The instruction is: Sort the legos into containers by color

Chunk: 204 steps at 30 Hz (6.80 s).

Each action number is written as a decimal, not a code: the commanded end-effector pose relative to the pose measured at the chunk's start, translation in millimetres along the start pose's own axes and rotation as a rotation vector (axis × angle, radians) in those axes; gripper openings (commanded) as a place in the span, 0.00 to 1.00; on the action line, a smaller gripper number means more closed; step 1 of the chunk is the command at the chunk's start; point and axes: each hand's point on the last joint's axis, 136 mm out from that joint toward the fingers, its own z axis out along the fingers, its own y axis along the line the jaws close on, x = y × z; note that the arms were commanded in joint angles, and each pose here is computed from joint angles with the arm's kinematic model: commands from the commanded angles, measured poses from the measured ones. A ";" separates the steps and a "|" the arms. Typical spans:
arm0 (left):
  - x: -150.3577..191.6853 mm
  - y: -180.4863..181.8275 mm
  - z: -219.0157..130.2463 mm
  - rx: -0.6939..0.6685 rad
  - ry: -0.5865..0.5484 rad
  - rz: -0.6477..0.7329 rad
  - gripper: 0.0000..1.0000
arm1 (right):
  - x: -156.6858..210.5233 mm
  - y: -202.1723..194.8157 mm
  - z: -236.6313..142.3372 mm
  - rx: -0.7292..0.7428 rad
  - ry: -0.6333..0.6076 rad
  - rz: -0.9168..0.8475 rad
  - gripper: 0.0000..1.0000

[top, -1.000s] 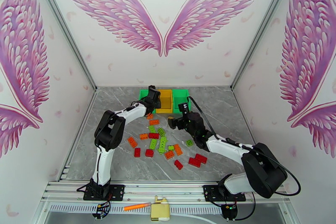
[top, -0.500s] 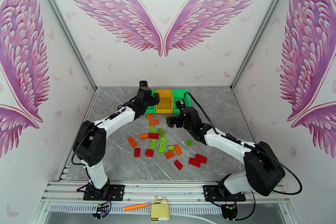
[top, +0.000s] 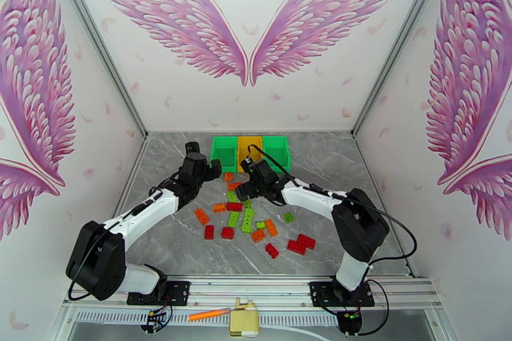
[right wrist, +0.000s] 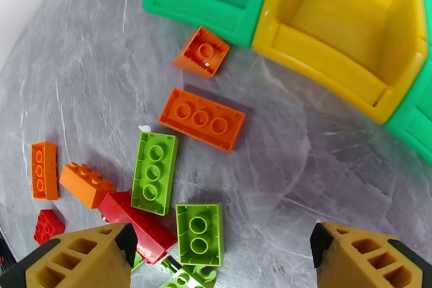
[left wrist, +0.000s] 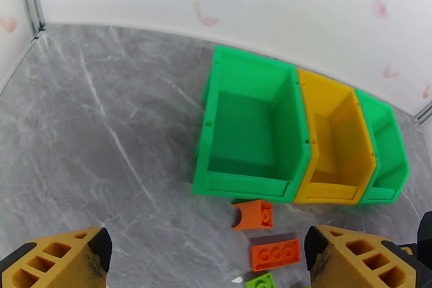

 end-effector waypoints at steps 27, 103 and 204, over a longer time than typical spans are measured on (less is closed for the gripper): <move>13.4 15.7 0.1 -0.044 0.029 -0.004 0.99 | 43.0 1.8 49.8 0.062 0.275 -0.024 0.51; 54.2 38.4 -78.2 -0.229 0.035 0.032 0.99 | -141.2 -57.7 -50.2 -0.018 -0.531 0.093 0.91; -35.2 -93.3 163.7 0.019 0.074 -0.039 0.52 | -82.7 -60.2 -117.7 0.054 -0.512 0.067 0.98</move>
